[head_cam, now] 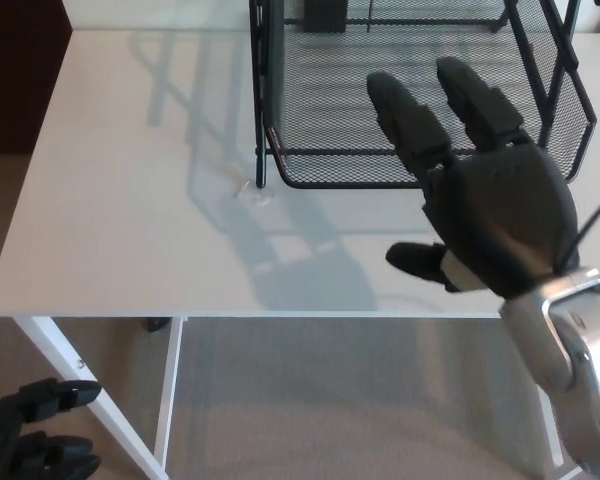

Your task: The robot walk towards a table in front and then pushes a layer of a file tray back to its original position using its right hand

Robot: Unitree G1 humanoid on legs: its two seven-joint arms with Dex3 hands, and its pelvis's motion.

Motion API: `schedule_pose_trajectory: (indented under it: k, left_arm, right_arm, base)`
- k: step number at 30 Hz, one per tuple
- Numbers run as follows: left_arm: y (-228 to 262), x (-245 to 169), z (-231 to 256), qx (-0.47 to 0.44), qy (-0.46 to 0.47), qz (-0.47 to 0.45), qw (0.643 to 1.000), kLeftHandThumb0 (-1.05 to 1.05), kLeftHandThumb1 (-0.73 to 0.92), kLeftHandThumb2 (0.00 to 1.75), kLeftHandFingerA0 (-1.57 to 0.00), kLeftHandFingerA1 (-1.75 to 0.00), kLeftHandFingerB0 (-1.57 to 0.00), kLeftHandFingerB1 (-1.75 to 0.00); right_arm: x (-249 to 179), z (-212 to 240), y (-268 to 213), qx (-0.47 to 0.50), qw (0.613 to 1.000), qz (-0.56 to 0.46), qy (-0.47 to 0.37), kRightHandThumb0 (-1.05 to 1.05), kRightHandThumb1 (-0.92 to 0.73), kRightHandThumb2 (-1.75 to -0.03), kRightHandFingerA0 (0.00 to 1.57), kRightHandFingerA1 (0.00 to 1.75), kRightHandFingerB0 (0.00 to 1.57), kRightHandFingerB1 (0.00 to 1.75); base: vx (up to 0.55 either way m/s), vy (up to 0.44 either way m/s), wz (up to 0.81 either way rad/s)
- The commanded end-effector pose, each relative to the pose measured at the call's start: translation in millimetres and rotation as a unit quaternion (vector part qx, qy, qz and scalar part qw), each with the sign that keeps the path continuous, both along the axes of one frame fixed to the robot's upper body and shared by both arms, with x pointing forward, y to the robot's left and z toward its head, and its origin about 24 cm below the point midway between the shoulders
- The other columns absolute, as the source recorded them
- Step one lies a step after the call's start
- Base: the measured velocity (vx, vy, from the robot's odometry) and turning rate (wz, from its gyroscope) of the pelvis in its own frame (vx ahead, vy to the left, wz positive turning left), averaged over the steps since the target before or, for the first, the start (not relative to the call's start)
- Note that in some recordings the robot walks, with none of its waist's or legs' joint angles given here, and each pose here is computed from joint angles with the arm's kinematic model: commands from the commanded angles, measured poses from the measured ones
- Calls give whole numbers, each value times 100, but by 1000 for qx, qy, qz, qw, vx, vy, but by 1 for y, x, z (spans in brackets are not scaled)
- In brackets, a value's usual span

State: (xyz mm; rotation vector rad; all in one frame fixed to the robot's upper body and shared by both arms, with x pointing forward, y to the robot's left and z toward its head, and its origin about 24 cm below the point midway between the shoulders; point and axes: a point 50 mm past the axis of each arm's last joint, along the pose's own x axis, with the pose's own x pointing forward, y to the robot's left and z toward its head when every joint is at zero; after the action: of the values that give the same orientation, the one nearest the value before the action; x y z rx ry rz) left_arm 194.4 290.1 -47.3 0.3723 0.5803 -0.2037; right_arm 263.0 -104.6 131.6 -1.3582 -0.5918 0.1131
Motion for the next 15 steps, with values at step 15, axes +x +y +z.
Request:
schedule_pose_trajectory:
  k: [15]
  left_arm:
    - [6, -6, -4, 15, 5, -4, 1000, -16, 54, 55, -55, -43, -39, -37]
  right_arm:
    - [-129, 13, -60, 104, 993, 50, -24, -68, -44, -74, 0, 0, 0, 1]
  base:
    - [0, 0, 0]
